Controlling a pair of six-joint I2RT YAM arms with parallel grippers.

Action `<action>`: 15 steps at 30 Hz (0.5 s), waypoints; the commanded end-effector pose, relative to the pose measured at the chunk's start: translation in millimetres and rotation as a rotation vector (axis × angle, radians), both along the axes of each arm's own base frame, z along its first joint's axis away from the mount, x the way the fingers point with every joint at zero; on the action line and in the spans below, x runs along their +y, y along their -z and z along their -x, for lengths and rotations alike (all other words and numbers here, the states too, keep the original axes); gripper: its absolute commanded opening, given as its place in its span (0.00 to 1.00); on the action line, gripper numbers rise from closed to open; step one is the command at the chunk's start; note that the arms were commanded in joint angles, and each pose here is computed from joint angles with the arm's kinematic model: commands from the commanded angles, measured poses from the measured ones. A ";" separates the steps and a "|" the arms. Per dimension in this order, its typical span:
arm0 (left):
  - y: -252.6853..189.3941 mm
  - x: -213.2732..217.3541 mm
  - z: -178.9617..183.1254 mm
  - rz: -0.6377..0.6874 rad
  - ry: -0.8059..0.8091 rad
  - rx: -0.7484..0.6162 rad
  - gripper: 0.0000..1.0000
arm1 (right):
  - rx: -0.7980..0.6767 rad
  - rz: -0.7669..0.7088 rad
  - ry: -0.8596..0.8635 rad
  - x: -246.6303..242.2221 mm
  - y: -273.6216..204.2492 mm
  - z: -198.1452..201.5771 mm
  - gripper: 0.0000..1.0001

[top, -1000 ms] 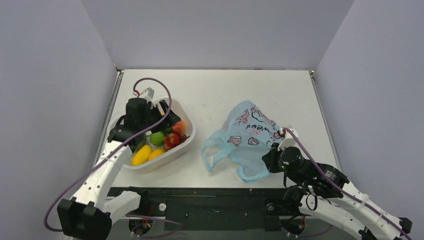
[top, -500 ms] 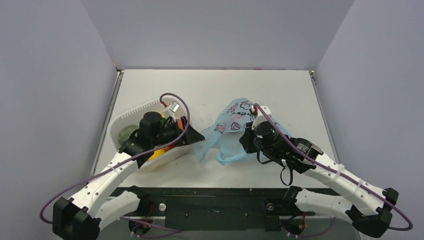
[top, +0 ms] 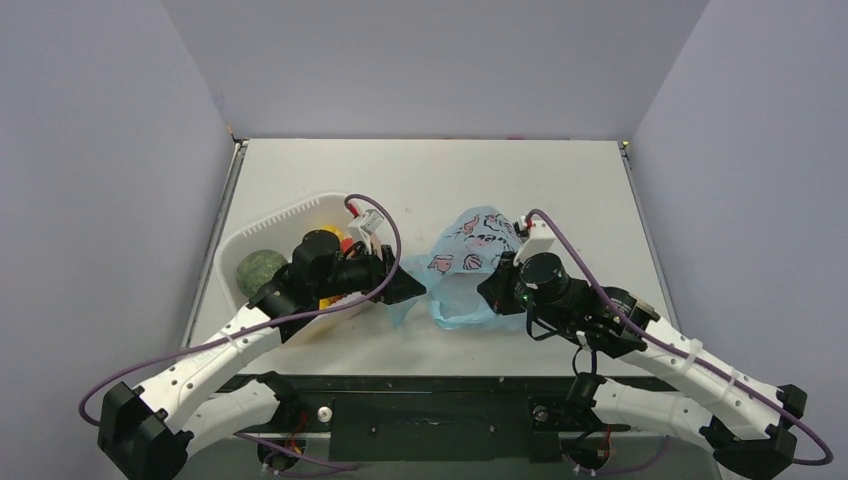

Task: Take the fake fruits out of the plastic bag
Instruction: Adjust the plastic bag at the center of the board.

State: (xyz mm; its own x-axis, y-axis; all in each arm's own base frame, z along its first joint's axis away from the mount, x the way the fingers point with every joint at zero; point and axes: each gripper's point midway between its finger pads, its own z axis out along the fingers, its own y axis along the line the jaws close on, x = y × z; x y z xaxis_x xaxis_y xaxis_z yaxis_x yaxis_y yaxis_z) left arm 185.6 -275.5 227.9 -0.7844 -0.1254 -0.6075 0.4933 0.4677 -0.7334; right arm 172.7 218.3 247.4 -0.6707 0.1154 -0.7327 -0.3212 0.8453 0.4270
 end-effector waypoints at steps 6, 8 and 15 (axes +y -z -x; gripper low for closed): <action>13.0 -46.8 10.9 -0.011 0.056 -0.084 0.52 | 0.134 0.026 0.139 -25.1 41.9 15.4 0.00; 23.3 -50.4 -0.9 -0.041 -0.021 -0.101 0.49 | 0.136 0.046 0.130 -27.0 47.2 17.0 0.00; 49.0 -76.8 -22.7 -0.055 -0.161 -0.169 0.42 | 0.118 0.043 0.057 -16.8 34.3 20.6 0.00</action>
